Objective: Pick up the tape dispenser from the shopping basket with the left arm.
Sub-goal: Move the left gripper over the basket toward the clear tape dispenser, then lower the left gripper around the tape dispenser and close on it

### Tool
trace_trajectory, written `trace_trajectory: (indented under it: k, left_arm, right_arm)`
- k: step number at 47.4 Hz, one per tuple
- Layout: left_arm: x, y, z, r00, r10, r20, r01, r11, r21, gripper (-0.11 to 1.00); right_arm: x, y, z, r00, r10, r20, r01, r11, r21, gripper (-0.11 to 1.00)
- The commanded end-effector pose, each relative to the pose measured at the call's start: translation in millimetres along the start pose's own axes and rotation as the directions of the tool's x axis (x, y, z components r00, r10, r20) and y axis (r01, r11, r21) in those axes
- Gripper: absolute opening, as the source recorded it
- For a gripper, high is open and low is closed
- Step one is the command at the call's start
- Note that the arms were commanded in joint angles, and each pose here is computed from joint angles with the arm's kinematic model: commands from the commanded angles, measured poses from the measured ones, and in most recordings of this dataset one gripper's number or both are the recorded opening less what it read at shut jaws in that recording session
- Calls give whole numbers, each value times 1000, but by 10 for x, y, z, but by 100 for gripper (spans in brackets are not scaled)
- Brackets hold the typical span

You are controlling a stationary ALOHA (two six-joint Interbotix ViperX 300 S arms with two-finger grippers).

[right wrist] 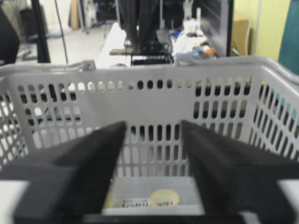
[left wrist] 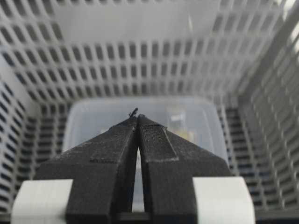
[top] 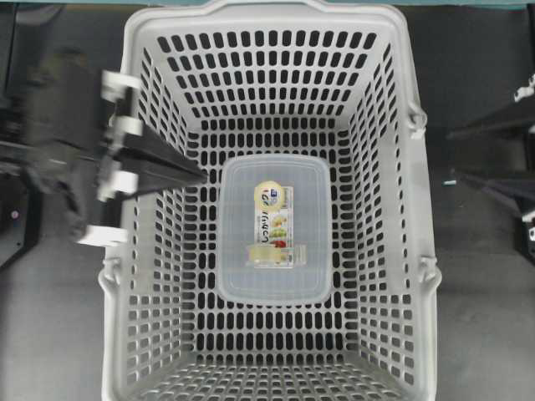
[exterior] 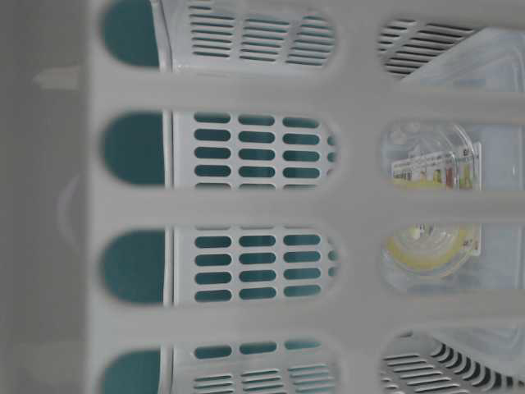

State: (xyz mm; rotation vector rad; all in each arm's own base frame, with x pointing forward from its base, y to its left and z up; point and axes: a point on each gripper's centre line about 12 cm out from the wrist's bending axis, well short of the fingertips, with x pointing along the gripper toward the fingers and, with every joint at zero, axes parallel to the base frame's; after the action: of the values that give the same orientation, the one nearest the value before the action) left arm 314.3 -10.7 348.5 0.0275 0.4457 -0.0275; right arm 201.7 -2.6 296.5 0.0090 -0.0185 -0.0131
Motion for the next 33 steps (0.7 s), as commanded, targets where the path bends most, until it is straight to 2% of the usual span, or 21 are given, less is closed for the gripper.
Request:
trace_trajectory:
  k: [1,5,8,10,14,20,24,27,33]
  left_arm:
    - [121,-12,125,1000,-2,-29,2,1000,3,0]
    - [270,-2,106,995,2,-99,-2,1000,2,1]
    - [371,-2,87,989,3,-147,-3,1000,-1,2]
    - [443,-8,64,984,2,-178,-2,1000,2,7]
    - [604,-56,9,972,-7,-235,9,1000,8,28]
    - [844,-134,-76,957,-20,-290,24,1000,10,67]
    - [1006,-191,-134,947,-28,-319,29,1000,-2,86]
    - [1126,-241,-203,938,-35,-345,33,999,-11,90]
    - [1276,-315,-317,923,-44,-382,35,999,-31,87]
  right_arm:
    - [22,-10,80,1000,-5,18,5,1000,8,62]
    - [19,-10,77,1000,-5,18,5,1000,9,75]
    - [17,-13,86,1000,-7,22,7,1000,7,76]
    - [14,-13,89,1000,-7,23,7,1000,7,75]
    - [12,-13,92,1000,-7,25,7,1000,8,74]
    - [11,-12,86,1000,-7,23,6,1000,6,74]
    - [8,-13,89,1000,-7,25,7,1000,8,74]
    - [7,-13,83,1000,-7,23,7,1000,9,74]
    - [5,-13,86,1000,-7,25,7,1000,9,73]
